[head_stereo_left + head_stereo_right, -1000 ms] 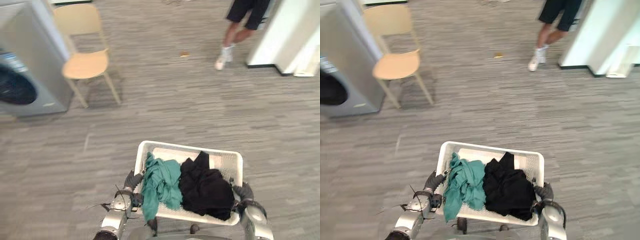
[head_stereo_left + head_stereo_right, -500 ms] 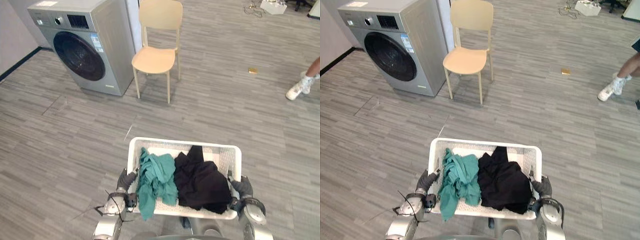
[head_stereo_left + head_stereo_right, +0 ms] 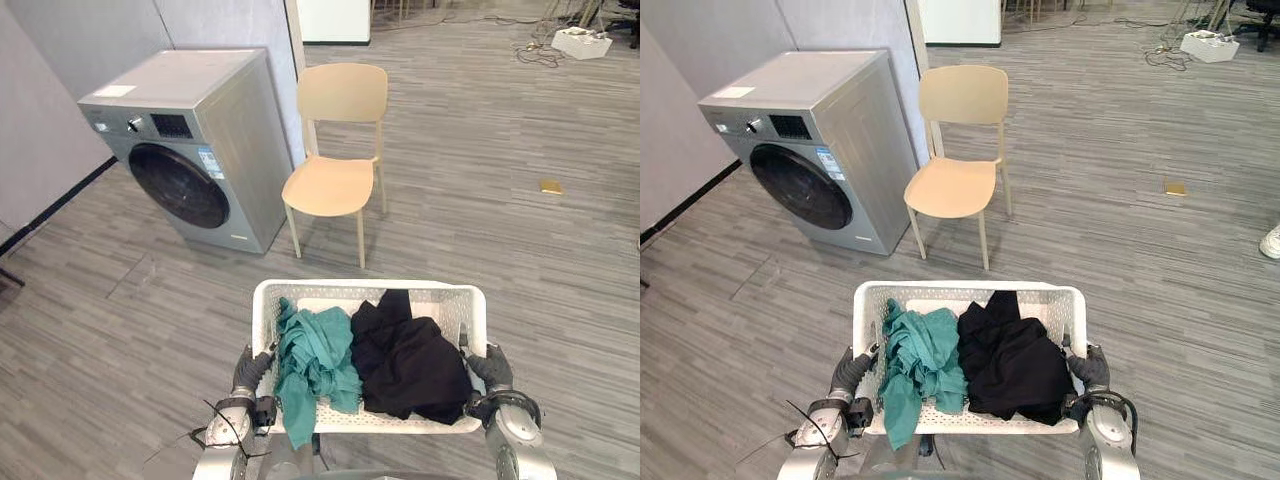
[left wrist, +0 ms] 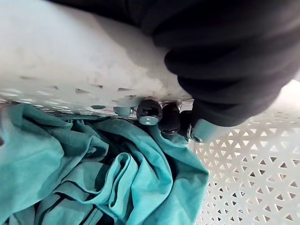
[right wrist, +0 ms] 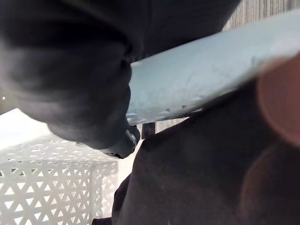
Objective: Pick up the laundry basket with both hands and put the clothes into the washing machine.
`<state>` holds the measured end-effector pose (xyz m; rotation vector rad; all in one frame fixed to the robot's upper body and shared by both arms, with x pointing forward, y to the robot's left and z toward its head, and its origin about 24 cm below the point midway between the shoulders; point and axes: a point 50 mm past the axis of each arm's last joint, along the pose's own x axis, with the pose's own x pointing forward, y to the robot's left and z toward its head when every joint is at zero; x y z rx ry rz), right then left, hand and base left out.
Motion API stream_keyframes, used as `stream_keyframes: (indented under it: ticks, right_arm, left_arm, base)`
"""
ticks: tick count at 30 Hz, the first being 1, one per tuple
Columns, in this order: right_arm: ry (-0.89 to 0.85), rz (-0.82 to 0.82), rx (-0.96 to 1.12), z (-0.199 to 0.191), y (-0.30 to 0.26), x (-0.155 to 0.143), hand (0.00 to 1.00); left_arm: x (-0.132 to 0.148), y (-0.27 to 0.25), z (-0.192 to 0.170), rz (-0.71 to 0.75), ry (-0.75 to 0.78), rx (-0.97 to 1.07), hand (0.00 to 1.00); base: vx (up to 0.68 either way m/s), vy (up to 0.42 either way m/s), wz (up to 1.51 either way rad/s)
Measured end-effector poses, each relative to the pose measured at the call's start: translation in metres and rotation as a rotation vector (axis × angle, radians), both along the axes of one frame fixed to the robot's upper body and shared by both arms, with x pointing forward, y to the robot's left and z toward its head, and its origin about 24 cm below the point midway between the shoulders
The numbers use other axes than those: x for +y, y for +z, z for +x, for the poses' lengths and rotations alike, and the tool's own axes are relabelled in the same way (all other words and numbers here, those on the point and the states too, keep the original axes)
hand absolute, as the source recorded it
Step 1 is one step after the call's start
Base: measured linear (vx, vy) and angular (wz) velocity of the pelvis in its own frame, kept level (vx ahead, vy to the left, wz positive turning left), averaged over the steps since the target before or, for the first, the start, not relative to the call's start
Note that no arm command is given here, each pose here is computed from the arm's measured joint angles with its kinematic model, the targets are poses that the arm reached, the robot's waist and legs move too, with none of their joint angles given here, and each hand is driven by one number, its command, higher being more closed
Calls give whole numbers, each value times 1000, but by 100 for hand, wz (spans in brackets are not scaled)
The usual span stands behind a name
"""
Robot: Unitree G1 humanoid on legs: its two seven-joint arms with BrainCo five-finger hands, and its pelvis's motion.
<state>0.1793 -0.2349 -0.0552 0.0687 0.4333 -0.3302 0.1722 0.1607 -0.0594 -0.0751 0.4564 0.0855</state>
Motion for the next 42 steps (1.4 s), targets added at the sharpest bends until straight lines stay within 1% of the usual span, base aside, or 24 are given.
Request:
stream_keyframes:
  ticks: [2, 4, 7, 12, 15, 17, 20, 22, 26, 28, 30, 33, 35, 37, 40, 42]
  right_arm:
    - [4, -12, 23, -6, -3, -2, 100]
    - [-14, 45, 50, -9, -13, 9, 100]
    - [-15, 65, 44, -8, -14, 19, 100]
    - [-53, 61, -54, -10, 3, 18, 100]
    - [-85, 78, -42, -18, 0, 16, 100]
    - [-110, 64, -6, -30, -4, 7, 100]
    - [-105, 42, -11, -29, -1, 1, 100]
    - [-87, 31, -37, -21, 6, -4, 100]
    - [-45, 41, -65, -5, 11, 4, 100]
    - [-22, 25, -109, 12, 20, 2, 100]
    - [-7, 8, -131, 27, 25, -3, 100]
    - [0, -14, -139, 32, 29, -9, 100]
    - [-5, -13, -169, 41, 36, -10, 100]
    - [-4, 21, -258, 69, 55, -5, 100]
    - [-32, 24, -315, 88, 70, -10, 100]
    - [-22, 20, -345, 111, 85, -14, 100]
  left_arm:
    - [-2, -5, -9, -9, 9, 33, 100]
    - [8, -3, -4, 49, -13, 28, 100]
    - [17, 2, 3, 94, -9, 7, 100]
    - [15, 18, 20, 110, -40, -77, 100]
    - [12, 19, 24, 122, -76, -84, 100]
    - [3, 12, 20, 102, -97, -46, 100]
    - [-2, 12, 20, 83, -96, -44, 100]
    - [-6, 12, 21, 59, -81, -50, 100]
    - [3, 16, 23, 69, -45, -73, 100]
    - [6, 23, 30, 74, -38, -122, 100]
    - [4, 29, 38, 76, -48, -154, 100]
    - [-1, 29, 42, 68, -59, -158, 100]
    - [-1, 38, 54, 74, -78, -200, 100]
    - [4, 67, 85, 120, -110, -312, 100]
    - [0, 89, 106, 142, -146, -391, 100]
    - [-3, 100, 127, 157, -149, -424, 100]
  base:
    - [618, 342, -11]
    - [669, 324, 38]
    - [618, 274, 2]
    - [467, 131, 18]
    - [577, -23, 36]
    - [741, -144, 101]
    - [606, -147, 38]
    - [574, -98, 0]
    - [531, -75, -18]
    - [372, 31, -48]
    - [317, 146, -45]
    - [264, 281, -51]
    - [214, 444, -48]
    - [44, 288, -56]
    - [-32, 197, -19]
    - [-74, 169, -11]
